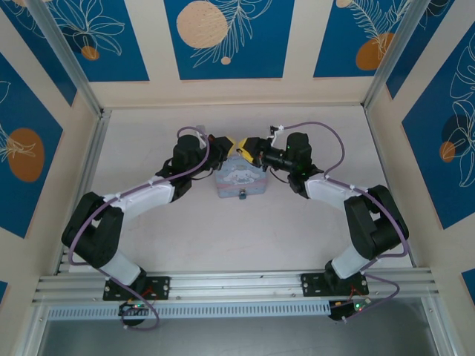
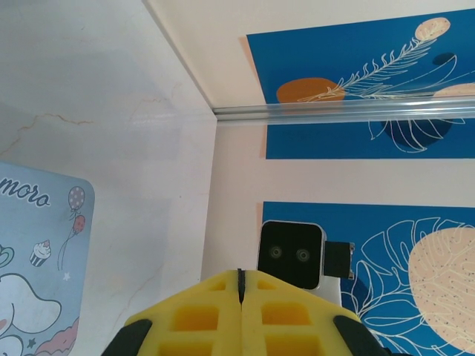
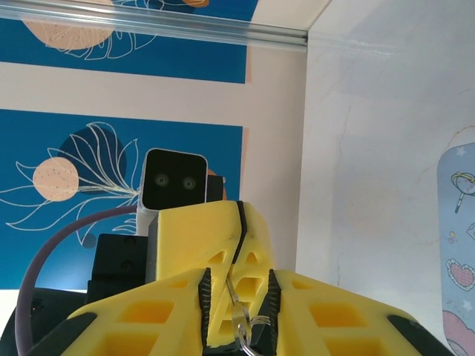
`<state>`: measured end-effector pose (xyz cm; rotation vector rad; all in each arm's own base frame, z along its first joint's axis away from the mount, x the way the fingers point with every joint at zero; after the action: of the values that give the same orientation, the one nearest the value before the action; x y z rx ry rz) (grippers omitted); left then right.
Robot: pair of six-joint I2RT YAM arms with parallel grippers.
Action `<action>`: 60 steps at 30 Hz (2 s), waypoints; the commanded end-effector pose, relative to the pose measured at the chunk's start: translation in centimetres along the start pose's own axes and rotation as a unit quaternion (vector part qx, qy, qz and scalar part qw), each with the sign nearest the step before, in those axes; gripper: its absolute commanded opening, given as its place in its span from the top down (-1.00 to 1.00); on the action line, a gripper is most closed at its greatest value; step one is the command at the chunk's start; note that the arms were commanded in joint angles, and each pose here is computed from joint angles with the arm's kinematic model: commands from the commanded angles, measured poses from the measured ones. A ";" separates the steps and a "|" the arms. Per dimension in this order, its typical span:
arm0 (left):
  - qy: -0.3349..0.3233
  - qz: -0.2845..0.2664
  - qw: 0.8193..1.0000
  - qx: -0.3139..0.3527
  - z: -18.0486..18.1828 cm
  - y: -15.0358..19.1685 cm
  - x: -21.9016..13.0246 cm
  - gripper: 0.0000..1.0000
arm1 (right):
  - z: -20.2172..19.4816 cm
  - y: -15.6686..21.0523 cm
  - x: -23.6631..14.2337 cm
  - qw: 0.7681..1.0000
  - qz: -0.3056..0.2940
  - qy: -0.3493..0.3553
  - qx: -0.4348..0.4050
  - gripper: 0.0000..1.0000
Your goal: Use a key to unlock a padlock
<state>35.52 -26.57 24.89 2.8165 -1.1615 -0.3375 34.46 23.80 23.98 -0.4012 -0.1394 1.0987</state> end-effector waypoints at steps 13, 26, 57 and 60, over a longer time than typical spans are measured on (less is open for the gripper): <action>0.016 -0.011 1.000 0.016 -1.3 0.3 -0.2 1.00 | 0.1 1.2 0.7 1.000 0.015 -0.024 0.007 0.47; 0.017 -0.018 1.000 0.016 -1.2 0.2 -0.3 1.00 | -0.4 1.8 0.6 1.000 0.015 -0.020 0.014 0.54; 0.010 -0.032 0.999 0.006 -0.3 0.0 -1.0 1.00 | -0.4 0.5 0.5 1.000 -0.008 -0.018 0.020 0.74; 0.009 -0.034 0.999 0.004 -0.2 0.0 -1.1 1.00 | -0.5 0.4 0.5 1.000 -0.010 -0.015 0.021 0.74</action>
<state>35.45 -25.90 24.75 2.8641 -1.0850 -0.3292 33.79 24.71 23.11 -0.3420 -0.1387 1.1238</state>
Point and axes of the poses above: each hand's point on the last joint's axis, 136 mm out from that joint toward the fingers, its own x axis out along the fingers, its own z axis along the line the jaws close on, y = z × x, the point moved 5 cm from there along -x, back along the fingers, and after that the axes turned 15 degrees about -x, right-handed, at the moved point
